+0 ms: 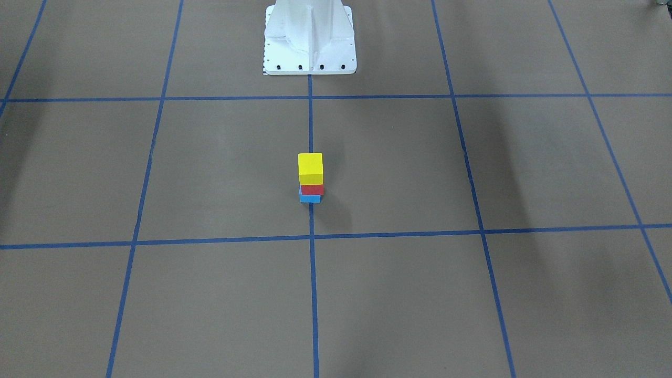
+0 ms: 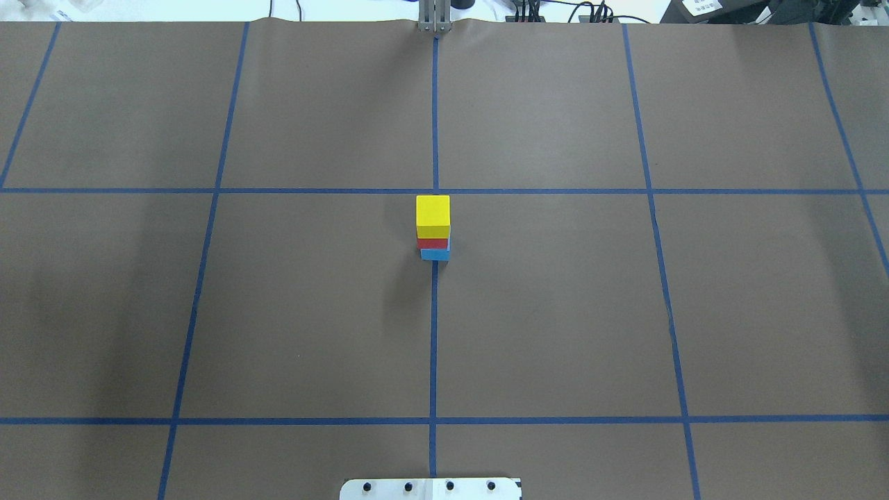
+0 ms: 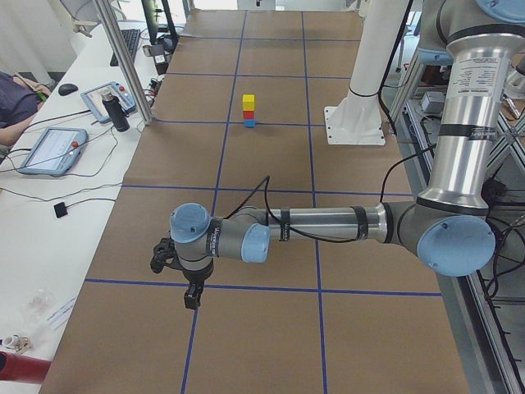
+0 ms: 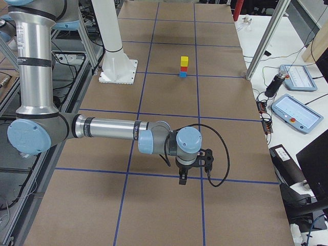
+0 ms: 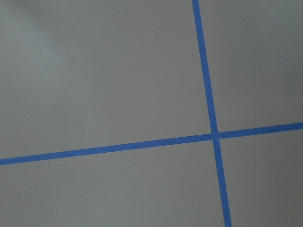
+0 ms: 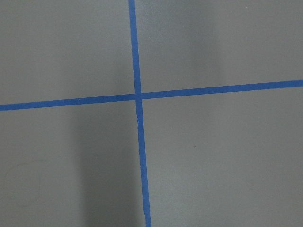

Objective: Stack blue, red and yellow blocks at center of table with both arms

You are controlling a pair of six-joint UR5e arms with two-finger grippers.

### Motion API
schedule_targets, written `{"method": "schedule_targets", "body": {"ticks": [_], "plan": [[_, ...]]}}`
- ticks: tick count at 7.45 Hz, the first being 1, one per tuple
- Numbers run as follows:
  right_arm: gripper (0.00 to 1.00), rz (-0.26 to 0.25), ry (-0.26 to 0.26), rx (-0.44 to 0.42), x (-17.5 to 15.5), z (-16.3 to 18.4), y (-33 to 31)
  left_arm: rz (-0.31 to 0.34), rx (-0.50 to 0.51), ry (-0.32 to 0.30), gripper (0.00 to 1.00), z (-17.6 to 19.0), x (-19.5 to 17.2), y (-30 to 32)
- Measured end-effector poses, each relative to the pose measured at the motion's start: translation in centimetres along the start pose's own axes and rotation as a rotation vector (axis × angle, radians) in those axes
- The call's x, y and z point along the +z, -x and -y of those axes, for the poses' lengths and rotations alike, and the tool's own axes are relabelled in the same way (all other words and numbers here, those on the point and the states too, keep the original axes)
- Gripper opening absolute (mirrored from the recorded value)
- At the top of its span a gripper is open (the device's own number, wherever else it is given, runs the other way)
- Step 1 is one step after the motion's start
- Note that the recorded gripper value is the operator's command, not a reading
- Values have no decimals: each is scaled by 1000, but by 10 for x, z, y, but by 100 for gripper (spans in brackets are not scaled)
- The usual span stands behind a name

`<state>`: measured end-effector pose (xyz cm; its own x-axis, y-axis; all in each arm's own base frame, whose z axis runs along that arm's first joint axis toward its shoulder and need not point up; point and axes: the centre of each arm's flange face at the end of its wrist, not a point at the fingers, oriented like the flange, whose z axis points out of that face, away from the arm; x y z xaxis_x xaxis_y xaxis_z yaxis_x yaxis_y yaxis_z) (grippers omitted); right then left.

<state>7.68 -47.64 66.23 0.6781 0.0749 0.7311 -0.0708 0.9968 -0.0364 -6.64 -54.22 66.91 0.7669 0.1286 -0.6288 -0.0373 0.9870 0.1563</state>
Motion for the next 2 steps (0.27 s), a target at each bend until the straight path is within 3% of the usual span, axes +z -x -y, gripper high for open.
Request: {"method": "schedule_targets", "body": {"ticks": [2], "plan": [[100, 1, 4, -6, 3, -1, 1, 0, 1, 2, 100, 0, 1, 0]]}}
